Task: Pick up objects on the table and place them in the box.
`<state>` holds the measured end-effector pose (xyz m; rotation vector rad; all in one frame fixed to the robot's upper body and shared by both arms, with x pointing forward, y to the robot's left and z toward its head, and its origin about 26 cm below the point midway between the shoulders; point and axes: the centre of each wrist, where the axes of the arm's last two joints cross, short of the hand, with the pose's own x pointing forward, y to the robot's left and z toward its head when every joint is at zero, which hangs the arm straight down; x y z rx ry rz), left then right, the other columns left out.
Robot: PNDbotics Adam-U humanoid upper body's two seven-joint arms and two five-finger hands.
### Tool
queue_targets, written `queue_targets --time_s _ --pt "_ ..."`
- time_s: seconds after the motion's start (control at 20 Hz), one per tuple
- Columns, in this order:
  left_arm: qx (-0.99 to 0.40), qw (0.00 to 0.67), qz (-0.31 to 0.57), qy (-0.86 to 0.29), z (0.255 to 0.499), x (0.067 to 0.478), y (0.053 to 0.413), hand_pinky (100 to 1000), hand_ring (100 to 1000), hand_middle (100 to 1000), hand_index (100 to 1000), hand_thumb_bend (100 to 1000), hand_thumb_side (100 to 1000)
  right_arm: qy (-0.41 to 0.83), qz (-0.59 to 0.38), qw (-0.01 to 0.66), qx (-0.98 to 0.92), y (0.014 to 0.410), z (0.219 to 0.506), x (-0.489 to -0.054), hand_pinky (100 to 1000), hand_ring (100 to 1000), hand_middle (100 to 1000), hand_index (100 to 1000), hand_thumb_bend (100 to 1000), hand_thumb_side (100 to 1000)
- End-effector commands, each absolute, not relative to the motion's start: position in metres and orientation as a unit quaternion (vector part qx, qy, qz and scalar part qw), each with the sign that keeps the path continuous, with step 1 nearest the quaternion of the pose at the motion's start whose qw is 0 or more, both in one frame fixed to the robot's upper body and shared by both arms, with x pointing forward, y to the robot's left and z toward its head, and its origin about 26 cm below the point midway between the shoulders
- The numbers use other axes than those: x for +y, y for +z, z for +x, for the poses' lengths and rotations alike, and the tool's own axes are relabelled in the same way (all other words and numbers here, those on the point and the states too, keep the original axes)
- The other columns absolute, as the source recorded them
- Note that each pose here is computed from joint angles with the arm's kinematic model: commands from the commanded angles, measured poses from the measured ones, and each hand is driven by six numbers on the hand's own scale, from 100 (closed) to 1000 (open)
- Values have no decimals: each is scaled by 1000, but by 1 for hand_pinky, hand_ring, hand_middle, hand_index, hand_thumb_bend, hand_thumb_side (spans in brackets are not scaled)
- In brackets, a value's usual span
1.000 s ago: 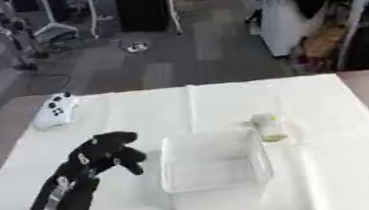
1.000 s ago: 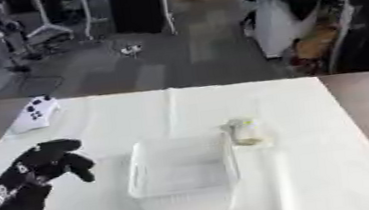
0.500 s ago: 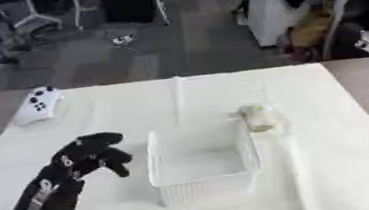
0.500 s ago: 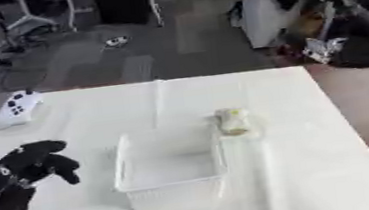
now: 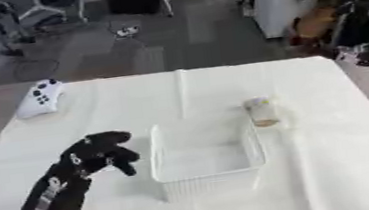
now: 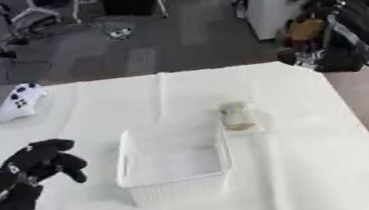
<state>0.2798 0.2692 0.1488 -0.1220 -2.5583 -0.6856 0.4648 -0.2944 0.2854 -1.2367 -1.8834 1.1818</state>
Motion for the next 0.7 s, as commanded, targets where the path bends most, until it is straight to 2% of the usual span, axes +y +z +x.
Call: queue_targets --time_s 0.05,0.1,0.3,0.7 --pt "-939 225 -49 -255 280 265 157 524 703 806 882 606 758 436 -479 299 -700 294 471 -303 728 787 865 850 873 1000" --pt "-939 224 -49 -255 280 265 158 523 703 806 882 605 760 436 -480 300 -699 294 473 -304 711 778 850 814 911 1000" --pt "-941 218 -53 -254 282 262 160 523 704 806 883 603 762 429 -492 294 -698 295 478 -307 712 778 836 802 944 1000" --pt "-944 207 -60 -252 285 256 166 523 704 807 883 603 765 452 -504 314 -665 294 485 -319 729 785 835 854 943 1000"
